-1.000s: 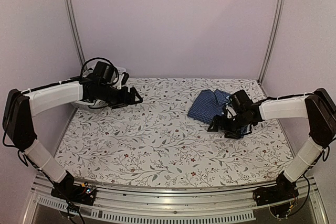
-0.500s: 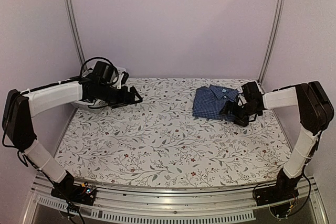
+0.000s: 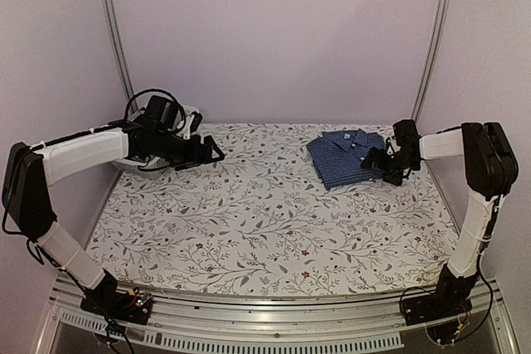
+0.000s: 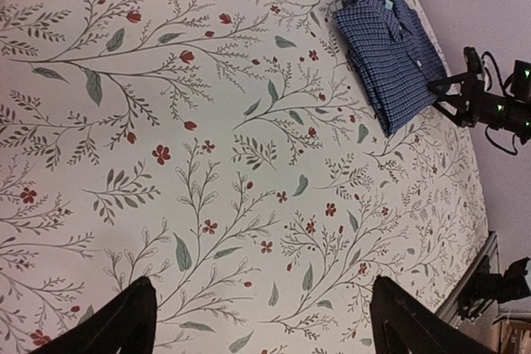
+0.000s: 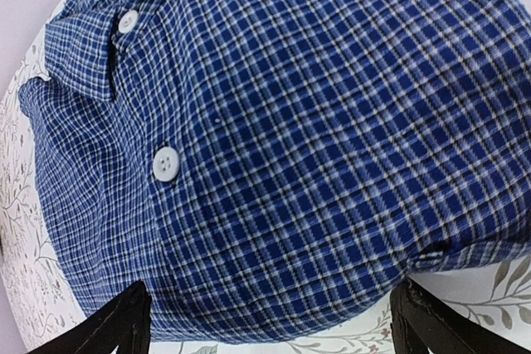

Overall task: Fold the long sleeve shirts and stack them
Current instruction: Move the square-folded shirt to the corner of the board.

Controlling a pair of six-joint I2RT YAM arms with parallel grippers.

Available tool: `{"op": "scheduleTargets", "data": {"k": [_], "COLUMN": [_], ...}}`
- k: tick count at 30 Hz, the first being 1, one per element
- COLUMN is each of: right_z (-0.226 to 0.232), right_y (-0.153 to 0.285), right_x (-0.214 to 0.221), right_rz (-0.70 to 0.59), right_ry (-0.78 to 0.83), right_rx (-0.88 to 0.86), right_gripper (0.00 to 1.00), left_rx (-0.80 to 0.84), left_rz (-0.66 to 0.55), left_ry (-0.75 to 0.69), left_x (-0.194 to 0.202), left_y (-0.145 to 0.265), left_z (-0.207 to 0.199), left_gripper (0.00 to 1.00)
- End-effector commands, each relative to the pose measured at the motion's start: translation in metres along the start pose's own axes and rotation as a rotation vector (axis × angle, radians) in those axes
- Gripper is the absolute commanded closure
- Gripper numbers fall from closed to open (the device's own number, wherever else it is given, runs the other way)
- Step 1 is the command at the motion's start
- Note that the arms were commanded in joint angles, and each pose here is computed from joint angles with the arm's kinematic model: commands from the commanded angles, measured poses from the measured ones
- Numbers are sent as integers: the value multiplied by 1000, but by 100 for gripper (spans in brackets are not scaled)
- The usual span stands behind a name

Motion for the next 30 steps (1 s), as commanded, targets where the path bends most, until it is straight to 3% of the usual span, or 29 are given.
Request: {"op": "scheduleTargets", "data": {"k": [1, 5, 9, 16, 24, 30], "right_z": [17, 66, 124, 197, 201, 184], "right_y": [22, 49, 47, -3, -68, -92], "right_x": [20, 21, 25, 37, 54, 51], "right_rz": [14, -40, -27, 95, 218, 225], "right_ry": [49, 131, 251, 383, 365, 333], "right_rx": [35, -36, -183, -406, -454, -398], "right_gripper": [1, 1, 1, 1, 1, 1], "left_rx": [10, 8, 14, 15, 0, 1], "left_rz": [-38, -42, -42, -40, -40, -39], "left_ry": [-10, -11, -10, 3, 11, 20], "left_x": [-11, -13, -16, -17, -16, -16], "left_y": [10, 12, 10, 8, 10, 10], "left_z": [-4, -5, -6, -7, -5, -5], "left_gripper": [11, 11, 11, 11, 11, 11]}}
Point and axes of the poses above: each gripper's point midway between its finger pads, its own y axis back along the fingers, its own z axis along the line the jaws close on, x = y × z, the point moved 3 cm from there along y, back along the fingers, and after that the axes turned 2 degrees about y, right-handed, at the moved point
